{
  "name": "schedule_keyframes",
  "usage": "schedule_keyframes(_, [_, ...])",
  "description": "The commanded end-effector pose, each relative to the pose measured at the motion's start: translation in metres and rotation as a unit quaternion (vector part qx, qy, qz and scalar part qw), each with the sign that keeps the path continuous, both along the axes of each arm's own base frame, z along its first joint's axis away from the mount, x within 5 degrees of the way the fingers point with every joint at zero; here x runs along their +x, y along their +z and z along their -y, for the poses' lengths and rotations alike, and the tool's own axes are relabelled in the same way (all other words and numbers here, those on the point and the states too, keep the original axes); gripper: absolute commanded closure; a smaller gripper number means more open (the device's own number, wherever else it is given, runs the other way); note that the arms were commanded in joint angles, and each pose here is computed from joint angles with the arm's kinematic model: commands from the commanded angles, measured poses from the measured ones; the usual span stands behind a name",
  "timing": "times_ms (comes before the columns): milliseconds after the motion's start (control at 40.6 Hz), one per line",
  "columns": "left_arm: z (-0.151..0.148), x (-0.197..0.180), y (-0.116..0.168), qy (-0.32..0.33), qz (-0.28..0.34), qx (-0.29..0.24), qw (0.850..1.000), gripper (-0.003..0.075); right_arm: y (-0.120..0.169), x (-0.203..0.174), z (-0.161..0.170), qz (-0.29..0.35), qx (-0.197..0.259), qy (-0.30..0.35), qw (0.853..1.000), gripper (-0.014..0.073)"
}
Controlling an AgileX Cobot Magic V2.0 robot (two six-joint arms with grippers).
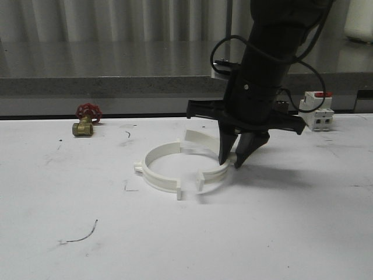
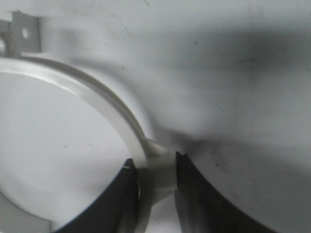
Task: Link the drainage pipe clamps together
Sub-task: 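Lower the held half against the placed half, closing the ring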
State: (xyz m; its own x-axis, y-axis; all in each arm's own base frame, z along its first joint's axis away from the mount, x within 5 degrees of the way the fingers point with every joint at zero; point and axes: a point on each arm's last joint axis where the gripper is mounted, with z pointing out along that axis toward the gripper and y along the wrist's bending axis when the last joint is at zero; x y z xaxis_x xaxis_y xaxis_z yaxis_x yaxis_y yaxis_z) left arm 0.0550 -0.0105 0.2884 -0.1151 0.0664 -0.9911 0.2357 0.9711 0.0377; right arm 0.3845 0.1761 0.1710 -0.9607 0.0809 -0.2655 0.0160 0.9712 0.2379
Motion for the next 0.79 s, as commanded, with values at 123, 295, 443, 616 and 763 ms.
schedule_keyframes(123, [0.0011,-0.0003,0.0163,-0.006,0.049,-0.013,0.999,0.0741,0.0224,0.0051,-0.0032,0.041,0.028,-0.012,0.999,0.0478])
schedule_keyframes(295, [0.0011,-0.0003,0.0163,-0.006,0.049,-0.013,0.999,0.0741,0.0231,0.0061,-0.0042,0.044,0.039,-0.024,0.998,0.0478])
schedule_keyframes(443, [0.0011,-0.0003,0.0163,-0.006,0.049,-0.013,0.999,0.0741,0.0231,0.0060,-0.0043,0.042,0.041,-0.027,0.998,0.0478])
schedule_keyframes(616, [0.0011,-0.0003,0.0163,-0.006,0.049,-0.013,0.999,0.0741,0.0234,0.0055,-0.0056,0.038,0.051,-0.034,0.997,0.0478])
schedule_keyframes(763, [0.0011,-0.0003,0.0163,-0.006,0.049,-0.013,0.999,0.0741,0.0232,0.0051,-0.0058,0.035,0.052,-0.035,0.997,0.0478])
